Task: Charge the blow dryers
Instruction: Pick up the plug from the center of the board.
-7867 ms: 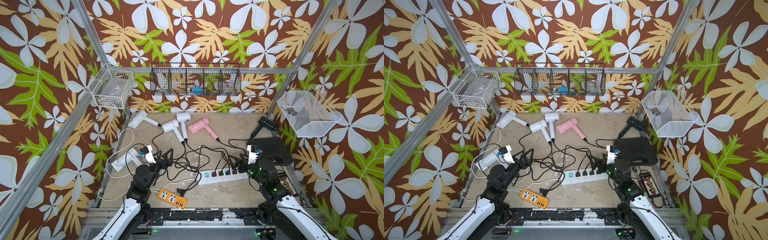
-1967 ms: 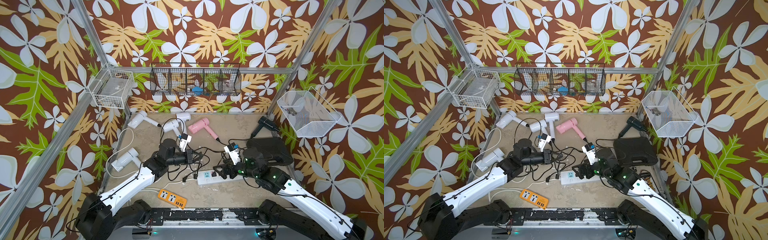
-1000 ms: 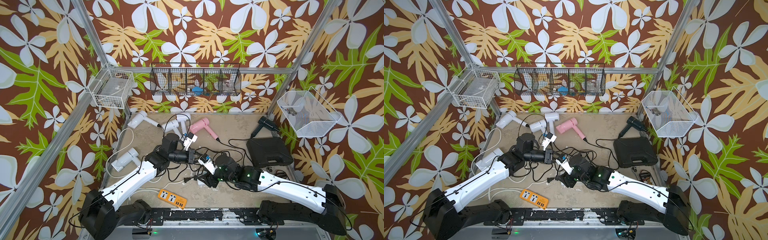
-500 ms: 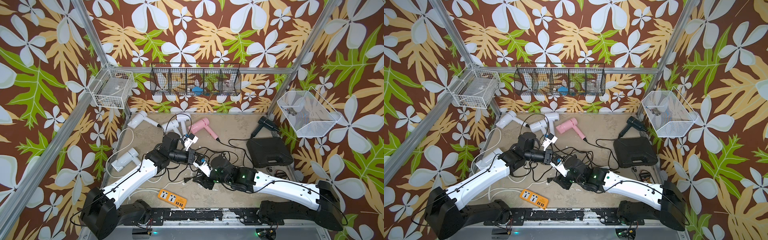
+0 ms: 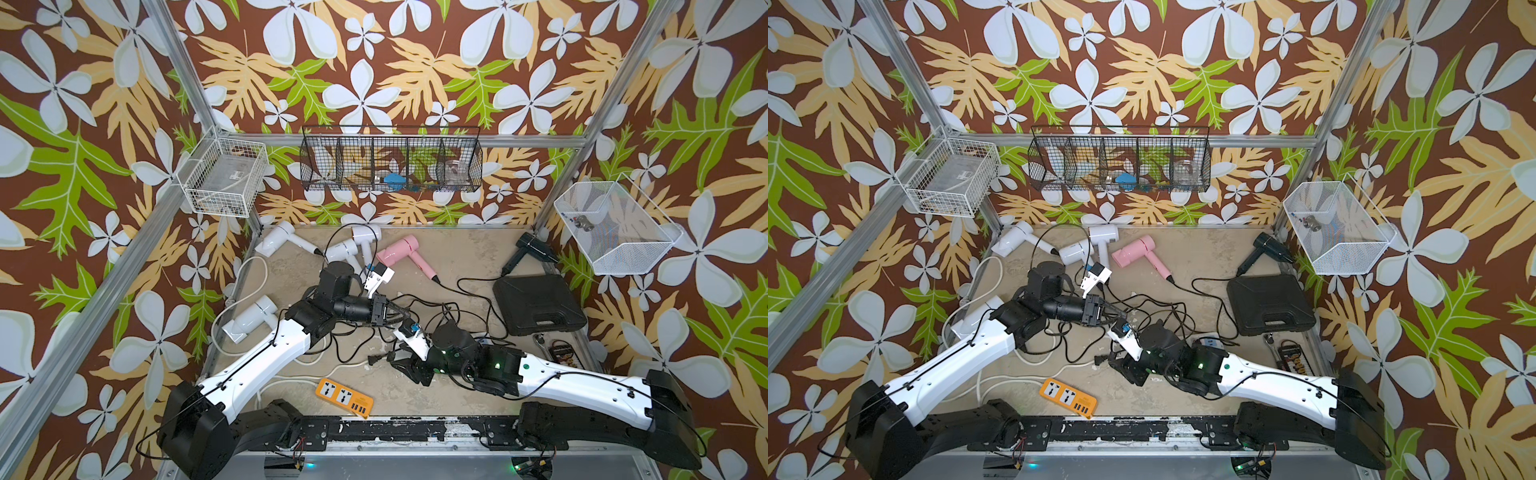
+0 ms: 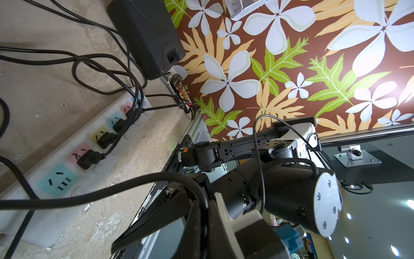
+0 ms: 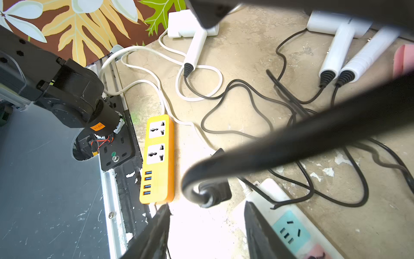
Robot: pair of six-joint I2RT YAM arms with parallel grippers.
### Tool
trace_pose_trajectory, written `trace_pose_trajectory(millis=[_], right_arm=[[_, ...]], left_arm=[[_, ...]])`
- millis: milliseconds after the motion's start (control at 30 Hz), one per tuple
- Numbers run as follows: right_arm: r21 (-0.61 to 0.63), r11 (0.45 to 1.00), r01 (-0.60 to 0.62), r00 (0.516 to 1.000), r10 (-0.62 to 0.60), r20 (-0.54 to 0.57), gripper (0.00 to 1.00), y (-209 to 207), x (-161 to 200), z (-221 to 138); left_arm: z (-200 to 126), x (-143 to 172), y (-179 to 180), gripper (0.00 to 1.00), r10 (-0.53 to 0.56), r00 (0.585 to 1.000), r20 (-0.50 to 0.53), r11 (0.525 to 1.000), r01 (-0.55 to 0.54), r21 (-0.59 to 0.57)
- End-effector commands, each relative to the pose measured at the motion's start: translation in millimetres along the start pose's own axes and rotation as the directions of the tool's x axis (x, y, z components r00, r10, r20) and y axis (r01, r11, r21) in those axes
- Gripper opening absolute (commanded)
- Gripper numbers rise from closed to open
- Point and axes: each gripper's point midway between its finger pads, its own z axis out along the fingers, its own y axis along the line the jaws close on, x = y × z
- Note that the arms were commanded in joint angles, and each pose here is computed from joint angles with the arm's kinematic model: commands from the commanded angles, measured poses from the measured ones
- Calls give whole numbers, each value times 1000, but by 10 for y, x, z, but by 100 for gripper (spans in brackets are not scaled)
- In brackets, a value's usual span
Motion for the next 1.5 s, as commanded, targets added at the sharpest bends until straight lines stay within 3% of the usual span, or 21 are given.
trace_pose_trajectory(millis=[0,467,700,933,1267,1467], right_arm=[[-12,1000,-6,1000,6,4,53,19,-12,33],[-7,1000,1,1000,-1,15,44,15,-70,73],[131,991,-5,996,-7,91,54,-219,-177,-72],[160,986,34,976,-67,207,56,-260,-302,-223],[-33,988,148,964,-137,230,66,89,-211,-151],[-68,985,156,965,-138,222,65,145,-194,-115]], left_arm=[[-22,-17,-137,0,23,1000,-6,998,-23,66],[-34,-15,-165,0,6,1000,-12,996,-5,89],[-47,13,-180,0,3,1000,-18,996,-1,87],[-63,34,-208,0,-32,999,-29,995,35,97],[-42,23,-176,0,-87,996,-36,991,90,100],[-27,1,-171,0,-96,995,-34,989,100,108]])
